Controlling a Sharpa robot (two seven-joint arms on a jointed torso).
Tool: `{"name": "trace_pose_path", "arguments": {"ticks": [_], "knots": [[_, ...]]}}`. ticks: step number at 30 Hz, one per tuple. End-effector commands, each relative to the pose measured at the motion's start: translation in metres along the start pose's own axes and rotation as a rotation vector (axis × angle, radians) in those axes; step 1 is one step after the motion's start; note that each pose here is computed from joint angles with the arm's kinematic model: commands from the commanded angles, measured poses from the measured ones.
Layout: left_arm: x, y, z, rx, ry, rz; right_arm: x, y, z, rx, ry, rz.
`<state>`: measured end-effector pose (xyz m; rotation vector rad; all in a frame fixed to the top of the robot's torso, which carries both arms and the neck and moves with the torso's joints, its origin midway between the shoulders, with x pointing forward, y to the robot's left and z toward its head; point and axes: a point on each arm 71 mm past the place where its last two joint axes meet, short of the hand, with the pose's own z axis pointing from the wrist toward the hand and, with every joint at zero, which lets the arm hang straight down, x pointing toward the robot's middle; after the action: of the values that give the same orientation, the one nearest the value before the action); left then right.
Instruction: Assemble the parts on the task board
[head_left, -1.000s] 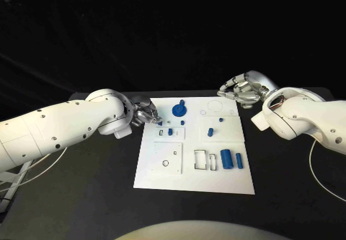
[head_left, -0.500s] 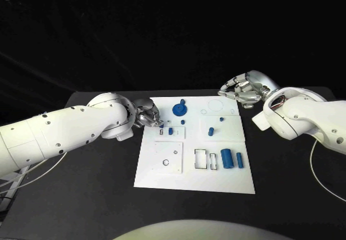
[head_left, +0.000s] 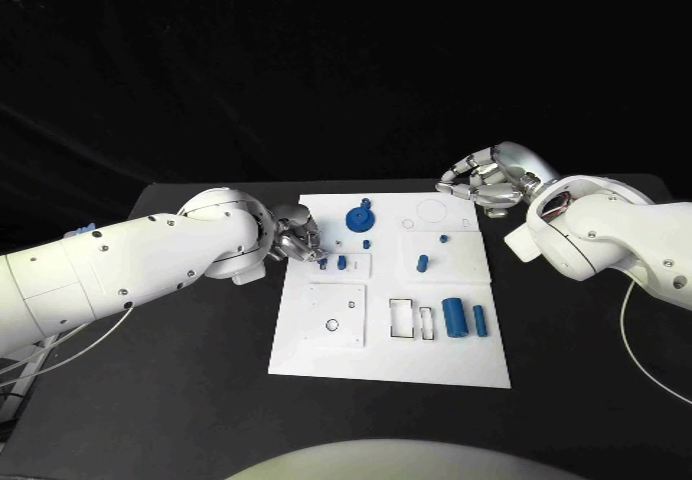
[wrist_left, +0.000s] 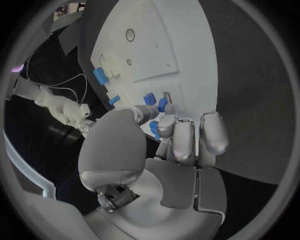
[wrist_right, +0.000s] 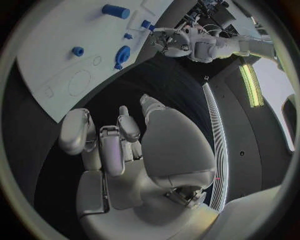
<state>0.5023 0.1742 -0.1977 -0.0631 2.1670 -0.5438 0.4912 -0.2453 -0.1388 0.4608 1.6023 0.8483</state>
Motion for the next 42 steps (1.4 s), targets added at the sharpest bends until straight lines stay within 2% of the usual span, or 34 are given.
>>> {"name": "trace_pose_path", "arguments": {"ticks": [1, 16, 31, 42], "knots": [[0.0035, 0.0001, 0.0013, -0.019, 0.034, 0.027, 0.0006, 0.0005, 0.0001, -0.008, 0.002, -0.006], [0.0090, 0.0006, 0.0058, -0.035, 0.050, 0.029, 0.0009, 0.0002, -0.0002, -0.009, 0.004, -0.005], [0.0097, 0.0030, 0.0062, -0.050, 0.050, 0.033, 0.0007, -0.0003, -0.0006, -0.009, 0.004, -0.005], [0.0119, -0.0004, 0.0077, -0.043, 0.061, 0.035, 0.0013, -0.0001, -0.0004, -0.009, 0.005, -0.004]]}}
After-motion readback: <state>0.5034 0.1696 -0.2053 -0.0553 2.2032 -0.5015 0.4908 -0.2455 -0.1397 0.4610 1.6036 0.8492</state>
